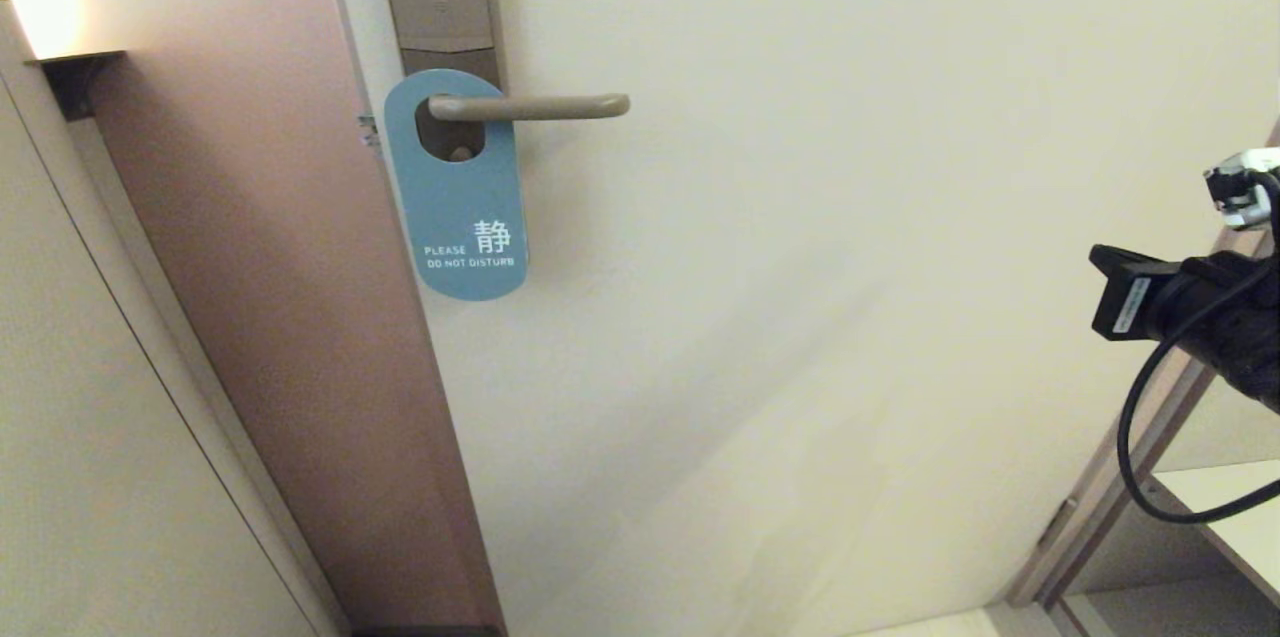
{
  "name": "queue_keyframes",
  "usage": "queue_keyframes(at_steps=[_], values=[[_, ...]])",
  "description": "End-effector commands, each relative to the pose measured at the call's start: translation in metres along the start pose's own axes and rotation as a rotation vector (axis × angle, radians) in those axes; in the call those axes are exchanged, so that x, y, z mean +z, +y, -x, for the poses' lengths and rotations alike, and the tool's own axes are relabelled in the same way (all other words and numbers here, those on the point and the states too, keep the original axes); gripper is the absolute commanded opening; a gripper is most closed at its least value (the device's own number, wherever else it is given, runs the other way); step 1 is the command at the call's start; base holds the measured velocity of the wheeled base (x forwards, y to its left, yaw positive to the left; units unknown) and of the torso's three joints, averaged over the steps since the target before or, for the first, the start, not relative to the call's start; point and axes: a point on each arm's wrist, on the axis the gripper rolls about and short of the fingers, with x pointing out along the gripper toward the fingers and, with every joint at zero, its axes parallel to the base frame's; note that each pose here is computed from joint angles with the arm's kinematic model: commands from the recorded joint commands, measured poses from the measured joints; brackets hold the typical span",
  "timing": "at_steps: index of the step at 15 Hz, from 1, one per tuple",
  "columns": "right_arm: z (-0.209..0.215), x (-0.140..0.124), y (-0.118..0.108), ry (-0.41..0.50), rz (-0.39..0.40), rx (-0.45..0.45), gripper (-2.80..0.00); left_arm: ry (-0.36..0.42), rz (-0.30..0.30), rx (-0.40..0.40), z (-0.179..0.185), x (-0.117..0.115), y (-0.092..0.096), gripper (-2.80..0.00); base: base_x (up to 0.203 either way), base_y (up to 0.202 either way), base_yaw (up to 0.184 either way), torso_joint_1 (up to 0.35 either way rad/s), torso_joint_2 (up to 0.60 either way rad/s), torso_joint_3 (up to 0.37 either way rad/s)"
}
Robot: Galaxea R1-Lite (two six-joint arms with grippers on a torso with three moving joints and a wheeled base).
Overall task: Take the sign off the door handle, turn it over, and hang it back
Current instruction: Take down the sign
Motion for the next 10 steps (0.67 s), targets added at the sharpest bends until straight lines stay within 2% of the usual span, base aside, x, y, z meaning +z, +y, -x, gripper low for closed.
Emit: queue_keyframes(at_steps=[1,10], values=[[0.0128,-0.0022,-0.0039,-0.008,-0.004,-0.012,-2.80,0.000,0.000,0.000,0.0000,0.0000,0.0000,-2.80,0.000,0.000,0.000,0.000,0.00,0.000],[0.0223,-0.0051,-0.0043,-0.012,-0.009,-0.001,-2.80,0.001,0.000,0.000,-0.0001,0.0000,0.0000,-2.80,0.000,0.000,0.000,0.000,0.00,0.000]])
